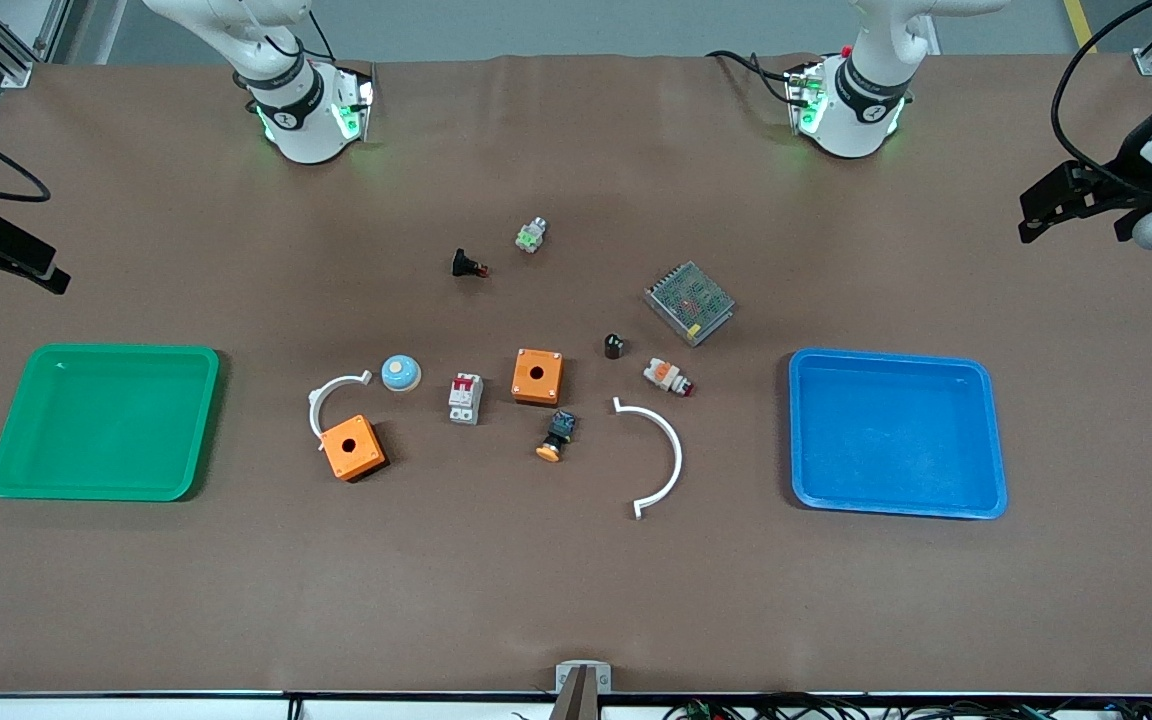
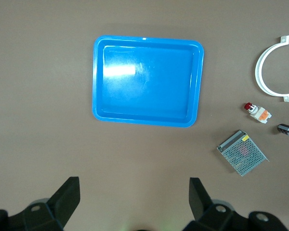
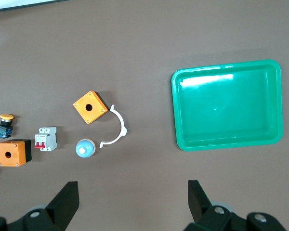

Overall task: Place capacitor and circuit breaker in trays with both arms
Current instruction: 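Move the right gripper and the left gripper toward the parts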

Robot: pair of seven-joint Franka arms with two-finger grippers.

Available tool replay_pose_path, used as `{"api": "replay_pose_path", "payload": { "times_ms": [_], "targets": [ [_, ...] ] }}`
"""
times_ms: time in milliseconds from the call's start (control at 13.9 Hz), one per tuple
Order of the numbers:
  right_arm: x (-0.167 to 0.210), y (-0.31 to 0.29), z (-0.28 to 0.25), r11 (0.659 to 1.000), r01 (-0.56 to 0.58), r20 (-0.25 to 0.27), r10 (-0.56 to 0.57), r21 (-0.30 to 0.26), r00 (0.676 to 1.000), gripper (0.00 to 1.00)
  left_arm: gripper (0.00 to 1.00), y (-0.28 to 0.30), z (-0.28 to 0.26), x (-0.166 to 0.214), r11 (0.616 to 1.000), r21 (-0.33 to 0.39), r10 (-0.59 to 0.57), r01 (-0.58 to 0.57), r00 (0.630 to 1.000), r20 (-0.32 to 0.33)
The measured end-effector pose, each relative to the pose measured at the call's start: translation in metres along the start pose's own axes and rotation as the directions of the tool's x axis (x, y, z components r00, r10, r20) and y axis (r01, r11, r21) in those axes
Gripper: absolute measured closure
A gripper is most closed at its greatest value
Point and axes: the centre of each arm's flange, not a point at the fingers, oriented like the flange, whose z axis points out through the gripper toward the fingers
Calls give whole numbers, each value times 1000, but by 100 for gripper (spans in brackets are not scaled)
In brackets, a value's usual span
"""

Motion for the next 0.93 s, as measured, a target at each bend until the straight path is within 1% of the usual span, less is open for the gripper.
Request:
{"api": "replay_pose_path", "payload": {
  "times_ms": [288, 503, 719, 863, 935],
  "targets": [
    [0, 0, 0, 1000, 0, 0, 0, 0, 1000, 0, 0, 0, 1, 4, 1000, 0, -1, 1, 1000, 0],
    [0, 0, 0, 1000, 0, 0, 0, 0, 1000, 0, 0, -6, 18, 24, 1000, 0, -13, 13, 1000, 22],
    [0, 0, 0, 1000, 0, 0, 0, 0, 1000, 0, 0, -26, 63, 58, 999, 1, -50, 50, 997, 51],
    [1, 0, 2, 1000, 0, 6, 0, 0, 1000, 0, 0, -27, 108, 82, 999, 1, -53, 53, 996, 65],
    [2, -1, 6, 1000, 2, 13, -2, 0, 1000, 0, 0, -26, 133, 93, 999, 0, -51, 51, 997, 62]
  ]
}}
